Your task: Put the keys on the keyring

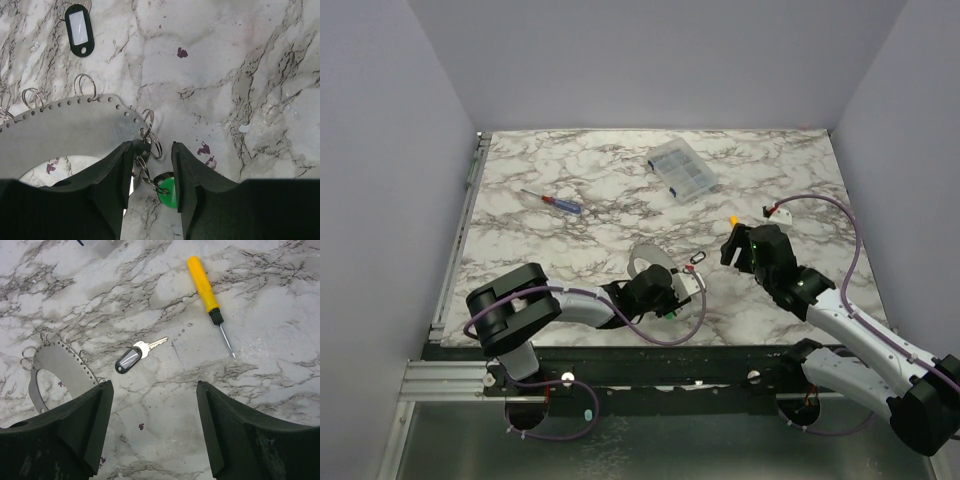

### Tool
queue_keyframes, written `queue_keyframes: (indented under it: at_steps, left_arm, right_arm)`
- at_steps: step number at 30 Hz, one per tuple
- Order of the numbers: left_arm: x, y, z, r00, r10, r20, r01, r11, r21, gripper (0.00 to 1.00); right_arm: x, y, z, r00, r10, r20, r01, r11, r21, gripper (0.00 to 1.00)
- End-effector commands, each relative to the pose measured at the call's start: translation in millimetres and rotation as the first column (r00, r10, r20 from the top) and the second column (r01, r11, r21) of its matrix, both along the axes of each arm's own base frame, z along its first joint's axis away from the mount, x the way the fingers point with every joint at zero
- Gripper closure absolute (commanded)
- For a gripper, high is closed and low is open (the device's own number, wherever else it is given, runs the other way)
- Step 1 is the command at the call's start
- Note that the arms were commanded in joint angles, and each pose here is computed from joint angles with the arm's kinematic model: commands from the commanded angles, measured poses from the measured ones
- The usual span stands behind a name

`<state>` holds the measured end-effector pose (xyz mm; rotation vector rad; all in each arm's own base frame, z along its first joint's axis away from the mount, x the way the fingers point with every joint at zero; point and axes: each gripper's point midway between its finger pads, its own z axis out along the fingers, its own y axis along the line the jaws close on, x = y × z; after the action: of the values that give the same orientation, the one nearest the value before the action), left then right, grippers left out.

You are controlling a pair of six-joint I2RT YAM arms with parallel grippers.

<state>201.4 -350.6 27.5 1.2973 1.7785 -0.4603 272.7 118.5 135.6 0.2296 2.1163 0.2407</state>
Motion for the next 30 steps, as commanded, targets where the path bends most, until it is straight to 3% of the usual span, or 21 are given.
queue_keyframes:
  at_steps: [1, 13, 30]
  left_arm:
    - [8, -12, 6, 0.999, 0.003, 0.05, -0.002, 1.0, -0.015, 0.58]
    - [17, -11, 2, 0.994, 0.002, 0.108, -0.006, 0.999, 0.033, 0.74]
    - [13, 6, -3, 0.992, 0.013, 0.127, -0.025, 0.996, 0.09, 0.72]
  right_arm:
    - [-1, 4, -3, 0.999, 0.033, -0.002, -0.033, 0.999, 0.002, 0.24]
    - [0, 5, -5, 0.999, 0.047, -0.007, -0.047, 0.999, -0.013, 0.23]
    - [0, 9, -5, 0.998, 0.064, -0.018, -0.064, 0.998, -0.012, 0.24]
